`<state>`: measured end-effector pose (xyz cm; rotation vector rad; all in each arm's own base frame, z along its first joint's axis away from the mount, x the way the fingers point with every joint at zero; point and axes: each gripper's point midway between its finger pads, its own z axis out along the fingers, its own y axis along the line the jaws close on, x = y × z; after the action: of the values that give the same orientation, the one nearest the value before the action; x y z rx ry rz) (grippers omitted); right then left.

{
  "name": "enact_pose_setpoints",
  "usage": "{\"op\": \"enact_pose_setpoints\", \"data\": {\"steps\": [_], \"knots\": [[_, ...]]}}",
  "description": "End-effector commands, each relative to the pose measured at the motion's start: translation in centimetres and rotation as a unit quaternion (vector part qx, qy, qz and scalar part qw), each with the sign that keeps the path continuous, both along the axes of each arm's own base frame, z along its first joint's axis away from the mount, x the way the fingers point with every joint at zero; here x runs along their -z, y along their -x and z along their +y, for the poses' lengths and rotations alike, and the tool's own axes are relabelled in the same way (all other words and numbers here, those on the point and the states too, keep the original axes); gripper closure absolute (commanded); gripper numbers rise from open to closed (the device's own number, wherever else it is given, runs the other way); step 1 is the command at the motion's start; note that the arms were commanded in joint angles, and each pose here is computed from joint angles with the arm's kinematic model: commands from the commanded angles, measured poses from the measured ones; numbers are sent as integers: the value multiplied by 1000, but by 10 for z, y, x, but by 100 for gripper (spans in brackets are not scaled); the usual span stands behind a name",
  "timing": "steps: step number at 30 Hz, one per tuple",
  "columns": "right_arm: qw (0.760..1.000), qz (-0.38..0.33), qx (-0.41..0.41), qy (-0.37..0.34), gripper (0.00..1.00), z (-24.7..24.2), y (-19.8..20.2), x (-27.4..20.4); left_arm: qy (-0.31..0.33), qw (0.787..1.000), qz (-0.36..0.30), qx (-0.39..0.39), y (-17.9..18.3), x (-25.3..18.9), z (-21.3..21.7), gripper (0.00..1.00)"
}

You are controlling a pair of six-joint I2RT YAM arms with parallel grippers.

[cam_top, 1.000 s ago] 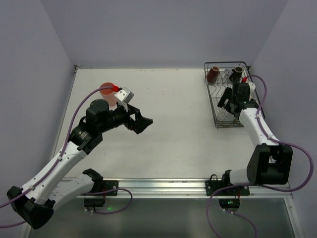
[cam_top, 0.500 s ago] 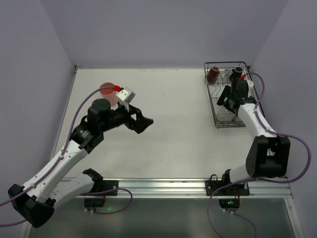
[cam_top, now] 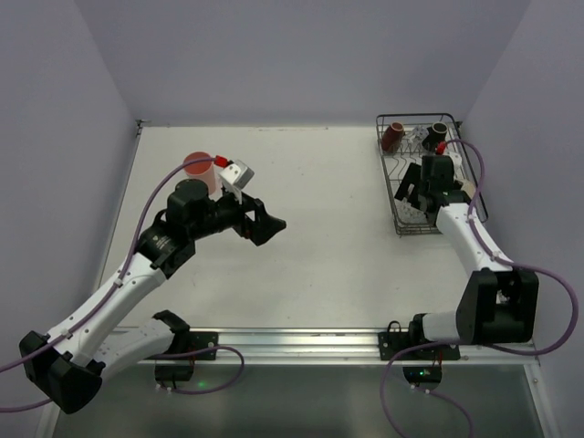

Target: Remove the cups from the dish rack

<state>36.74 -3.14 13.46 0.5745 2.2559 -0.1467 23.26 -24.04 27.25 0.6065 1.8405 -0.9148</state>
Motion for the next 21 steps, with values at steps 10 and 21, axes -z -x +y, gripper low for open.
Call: {"op": "enact_pose_setpoints", "data": {"steps": [10,21], "knots": [[974,-226,-22,-11,46,14,-13,-129,91,995,26,29,-2,-29,-27,1],[948,-306,-42,-73,48,33,-1,-189,228,968,57,91,-26,-56,-97,3]]}}
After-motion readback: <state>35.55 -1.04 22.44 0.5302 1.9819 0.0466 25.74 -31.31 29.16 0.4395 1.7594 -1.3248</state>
